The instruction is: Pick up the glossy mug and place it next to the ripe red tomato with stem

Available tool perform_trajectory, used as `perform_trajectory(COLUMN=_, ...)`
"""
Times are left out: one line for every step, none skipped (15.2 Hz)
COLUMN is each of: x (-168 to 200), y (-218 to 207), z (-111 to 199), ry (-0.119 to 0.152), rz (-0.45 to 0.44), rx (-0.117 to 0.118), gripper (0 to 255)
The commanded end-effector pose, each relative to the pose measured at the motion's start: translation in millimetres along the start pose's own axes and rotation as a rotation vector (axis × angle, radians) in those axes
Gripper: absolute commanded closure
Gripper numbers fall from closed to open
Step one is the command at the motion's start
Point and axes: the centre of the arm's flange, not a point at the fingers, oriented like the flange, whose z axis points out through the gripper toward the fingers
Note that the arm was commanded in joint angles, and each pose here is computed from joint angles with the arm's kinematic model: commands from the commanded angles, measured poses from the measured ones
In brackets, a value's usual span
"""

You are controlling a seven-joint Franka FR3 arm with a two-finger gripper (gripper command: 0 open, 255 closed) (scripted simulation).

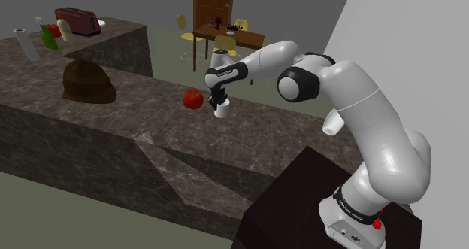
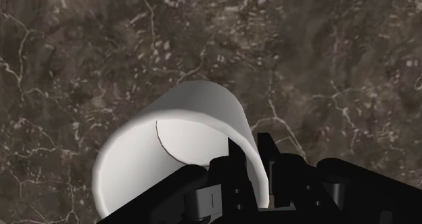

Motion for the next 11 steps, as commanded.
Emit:
perform_trajectory(x=-0.4, y=-0.4, z=11.1, ry=0.001, rz=0.000, rx=0.000, gripper=255)
perform_trajectory(x=-0.7, y=-0.7, z=16.1, ry=0.001, rz=0.000, rx=0.000, gripper=255)
perform_trajectory(x=-0.6, y=-0.7, z=16.1, ry=0.001, rz=0.000, rx=0.000, gripper=255)
perform_trajectory(x=-0.6, y=-0.7, z=16.1, ry=0.001, rz=0.000, rx=0.000, gripper=255)
perform_trajectory(x=-0.6, y=-0.7, z=16.1, ry=0.001, rz=0.000, rx=0.000, gripper=255)
perform_trajectory(x=-0.6, y=-0.7, z=16.1, ry=0.001, rz=0.000, rx=0.000, gripper=255)
perform_trajectory(x=-0.6, y=-0.7, z=16.1, ry=0.001, rz=0.000, rx=0.000, gripper=255)
perform_trajectory(x=-0.6, y=-0.7, z=16.1, ry=0.001, rz=0.000, rx=0.000, gripper=255)
perform_trajectory(x=-0.6, y=-0.7, z=16.1, ry=0.001, rz=0.000, rx=0.000, gripper=255)
perform_trajectory(x=-0.6, y=-0.7, z=16.1, ry=0.001, rz=0.000, rx=0.000, gripper=255)
perform_trajectory(x=-0.6, y=-0.7, z=16.1, ry=0.001, rz=0.000, rx=0.000, gripper=0)
